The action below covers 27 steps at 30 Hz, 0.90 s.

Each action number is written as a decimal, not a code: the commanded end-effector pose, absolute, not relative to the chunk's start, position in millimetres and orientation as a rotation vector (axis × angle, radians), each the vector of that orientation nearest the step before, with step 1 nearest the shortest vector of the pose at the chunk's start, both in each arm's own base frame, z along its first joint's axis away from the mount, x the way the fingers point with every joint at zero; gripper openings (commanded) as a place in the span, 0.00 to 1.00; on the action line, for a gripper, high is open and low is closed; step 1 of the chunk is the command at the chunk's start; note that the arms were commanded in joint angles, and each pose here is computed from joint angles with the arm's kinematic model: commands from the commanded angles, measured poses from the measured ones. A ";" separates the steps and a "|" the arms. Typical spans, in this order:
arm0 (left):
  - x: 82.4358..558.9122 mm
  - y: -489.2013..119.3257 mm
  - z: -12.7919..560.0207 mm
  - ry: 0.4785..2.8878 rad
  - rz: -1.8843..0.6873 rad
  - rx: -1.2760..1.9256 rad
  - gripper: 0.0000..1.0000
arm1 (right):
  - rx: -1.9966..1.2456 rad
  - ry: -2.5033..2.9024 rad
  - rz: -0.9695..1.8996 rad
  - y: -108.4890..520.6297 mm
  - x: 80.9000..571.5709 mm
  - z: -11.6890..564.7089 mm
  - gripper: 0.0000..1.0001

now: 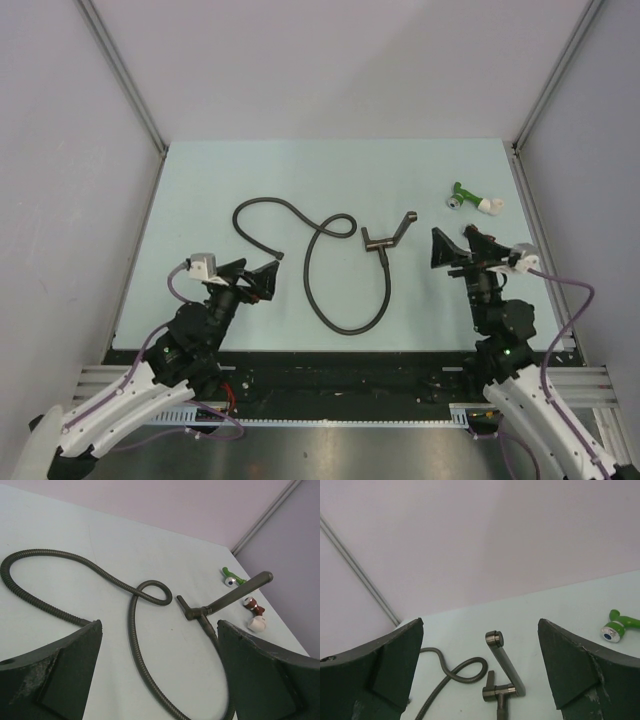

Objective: Install the water faucets

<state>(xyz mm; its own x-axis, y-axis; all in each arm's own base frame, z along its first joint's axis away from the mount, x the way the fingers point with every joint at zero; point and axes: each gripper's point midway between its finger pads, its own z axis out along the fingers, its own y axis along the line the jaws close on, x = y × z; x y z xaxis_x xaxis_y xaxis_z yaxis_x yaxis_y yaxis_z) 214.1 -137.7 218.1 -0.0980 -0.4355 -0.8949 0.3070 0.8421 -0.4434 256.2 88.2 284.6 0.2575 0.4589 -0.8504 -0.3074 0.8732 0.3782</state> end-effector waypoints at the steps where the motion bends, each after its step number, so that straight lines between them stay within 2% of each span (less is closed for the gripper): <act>1: 214.6 -121.5 228.0 1.515 -0.654 -0.259 1.00 | 0.277 1.336 0.471 62.2 240.1 269.1 1.00; 9: 197.0 -102.0 264.5 1.505 -0.727 -0.346 1.00 | 0.297 1.318 0.447 40.0 206.0 296.4 1.00; 17: 164.3 -61.8 319.8 1.430 -0.768 -0.360 1.00 | 0.269 1.233 0.323 7.0 169.8 356.8 1.00; 27: 123.4 20.2 359.8 1.277 -0.619 -0.345 1.00 | 0.112 1.213 0.196 0.0 152.9 377.5 1.00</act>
<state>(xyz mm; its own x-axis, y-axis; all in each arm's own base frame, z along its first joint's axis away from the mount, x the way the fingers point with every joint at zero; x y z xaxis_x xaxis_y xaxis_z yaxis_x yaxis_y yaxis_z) 144.0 -25.6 356.6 0.0521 -0.6440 -0.7633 0.2755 0.7439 -0.6089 161.6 4.8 372.5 0.3272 0.3084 -0.8932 -0.1054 0.9513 0.2899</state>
